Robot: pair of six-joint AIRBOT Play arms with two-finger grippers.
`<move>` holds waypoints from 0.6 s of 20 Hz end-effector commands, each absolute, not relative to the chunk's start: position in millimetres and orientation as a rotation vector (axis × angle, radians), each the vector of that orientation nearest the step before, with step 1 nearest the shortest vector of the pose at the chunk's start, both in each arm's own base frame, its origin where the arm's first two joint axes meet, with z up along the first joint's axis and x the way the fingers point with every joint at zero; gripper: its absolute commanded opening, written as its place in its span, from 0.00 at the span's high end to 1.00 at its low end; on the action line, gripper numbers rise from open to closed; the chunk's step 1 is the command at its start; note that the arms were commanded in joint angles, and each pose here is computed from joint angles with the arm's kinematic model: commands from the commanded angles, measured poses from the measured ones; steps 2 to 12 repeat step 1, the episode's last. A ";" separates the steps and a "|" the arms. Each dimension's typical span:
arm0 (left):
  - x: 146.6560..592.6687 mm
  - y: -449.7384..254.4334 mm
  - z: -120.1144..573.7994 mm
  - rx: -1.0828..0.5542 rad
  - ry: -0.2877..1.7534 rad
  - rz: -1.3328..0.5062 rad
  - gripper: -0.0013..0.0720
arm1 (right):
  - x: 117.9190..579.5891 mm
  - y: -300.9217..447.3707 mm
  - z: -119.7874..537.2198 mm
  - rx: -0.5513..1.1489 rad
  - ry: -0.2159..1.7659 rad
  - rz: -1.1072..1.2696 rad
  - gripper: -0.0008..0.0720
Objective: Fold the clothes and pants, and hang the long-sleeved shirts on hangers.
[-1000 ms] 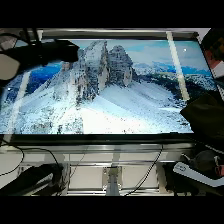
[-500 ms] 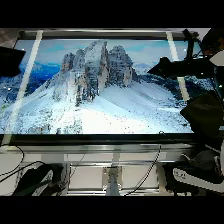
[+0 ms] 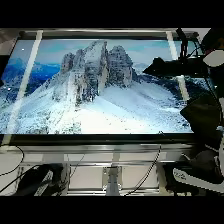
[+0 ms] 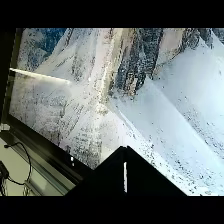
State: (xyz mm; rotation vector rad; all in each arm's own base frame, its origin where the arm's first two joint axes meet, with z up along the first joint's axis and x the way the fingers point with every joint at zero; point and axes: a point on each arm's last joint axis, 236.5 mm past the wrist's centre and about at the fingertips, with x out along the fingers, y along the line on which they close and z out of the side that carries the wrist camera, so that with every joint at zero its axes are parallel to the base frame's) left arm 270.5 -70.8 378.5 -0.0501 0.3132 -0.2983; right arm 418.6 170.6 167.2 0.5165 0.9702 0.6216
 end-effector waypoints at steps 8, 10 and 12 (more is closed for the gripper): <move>268.4 -70.4 379.2 -0.049 0.311 -0.297 0.95 | 418.8 171.3 167.4 0.515 0.969 0.622 0.95; 268.4 -70.4 379.2 -0.049 0.311 -0.297 0.95 | 418.8 171.3 167.4 0.515 0.969 0.622 0.95; 268.4 -70.4 379.2 -0.049 0.311 -0.297 0.95 | 418.8 171.3 167.4 0.515 0.969 0.622 0.95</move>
